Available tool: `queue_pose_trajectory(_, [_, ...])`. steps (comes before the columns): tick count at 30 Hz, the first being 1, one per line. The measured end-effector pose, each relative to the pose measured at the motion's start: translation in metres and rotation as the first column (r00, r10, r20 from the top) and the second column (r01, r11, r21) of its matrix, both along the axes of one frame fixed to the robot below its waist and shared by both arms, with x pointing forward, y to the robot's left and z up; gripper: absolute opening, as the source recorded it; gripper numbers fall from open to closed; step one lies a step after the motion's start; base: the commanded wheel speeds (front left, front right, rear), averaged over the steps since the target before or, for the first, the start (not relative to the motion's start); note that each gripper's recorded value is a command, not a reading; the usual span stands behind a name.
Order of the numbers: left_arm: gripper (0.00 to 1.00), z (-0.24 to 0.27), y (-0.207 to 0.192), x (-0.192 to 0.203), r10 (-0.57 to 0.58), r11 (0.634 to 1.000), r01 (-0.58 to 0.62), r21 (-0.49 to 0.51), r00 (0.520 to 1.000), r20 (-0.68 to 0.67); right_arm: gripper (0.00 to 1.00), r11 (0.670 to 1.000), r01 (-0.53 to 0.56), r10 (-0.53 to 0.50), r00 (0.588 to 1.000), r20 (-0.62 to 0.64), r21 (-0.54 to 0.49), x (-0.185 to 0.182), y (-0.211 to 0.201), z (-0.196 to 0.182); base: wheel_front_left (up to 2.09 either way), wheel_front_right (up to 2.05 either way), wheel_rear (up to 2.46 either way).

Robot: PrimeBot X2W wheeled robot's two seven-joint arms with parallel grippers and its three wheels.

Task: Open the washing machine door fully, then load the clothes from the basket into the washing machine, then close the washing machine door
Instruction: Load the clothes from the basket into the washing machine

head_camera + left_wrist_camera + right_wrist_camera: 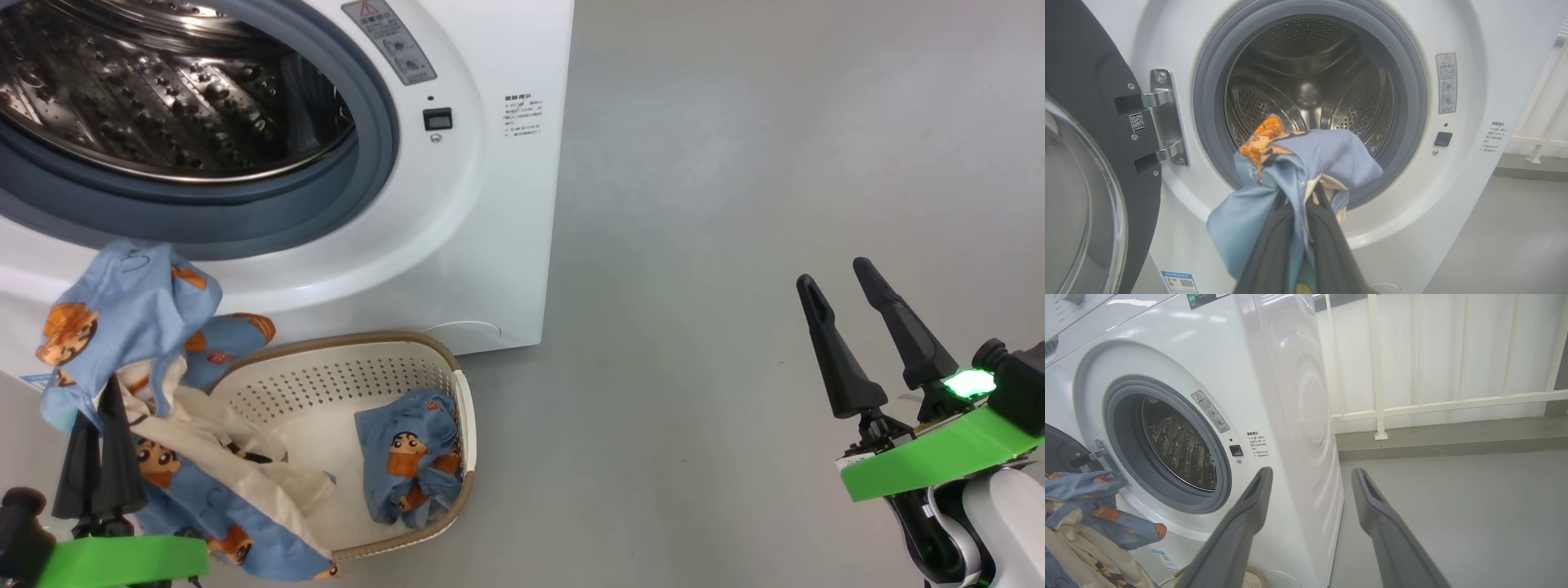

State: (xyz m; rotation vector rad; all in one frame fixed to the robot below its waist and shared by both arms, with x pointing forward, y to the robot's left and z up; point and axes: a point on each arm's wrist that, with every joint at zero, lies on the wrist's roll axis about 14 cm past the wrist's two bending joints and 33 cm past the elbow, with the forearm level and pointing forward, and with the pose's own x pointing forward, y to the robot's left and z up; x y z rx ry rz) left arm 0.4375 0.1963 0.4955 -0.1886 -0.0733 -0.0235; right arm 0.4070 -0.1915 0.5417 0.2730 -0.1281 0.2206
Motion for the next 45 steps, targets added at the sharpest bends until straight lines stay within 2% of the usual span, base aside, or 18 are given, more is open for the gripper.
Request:
queue_pose_trajectory(18, [0.0,-0.006,-0.008,0.008,-0.022,1.0,0.022,0.003,1.0,-0.013,1.0,1.0,0.011,-0.011,0.999,-0.03,0.012,-0.002,-0.001,-0.011,0.0,0.0,0.0])
queue_pose_trajectory(33, [0.0,0.002,-0.022,0.098,-0.062,0.998,0.062,0.017,0.998,0.021,1.0,0.999,0.024,-0.02,0.995,-0.097,0.036,0.012,0.002,-0.037,0.0,0.0,0.0])
queue_pose_trajectory(45, [0.0,-0.013,-0.024,0.167,-0.069,0.995,0.071,0.07,0.997,-0.032,1.0,0.998,0.033,-0.028,0.992,-0.121,0.044,0.032,0.003,-0.051,0.0,0.0,0.0])
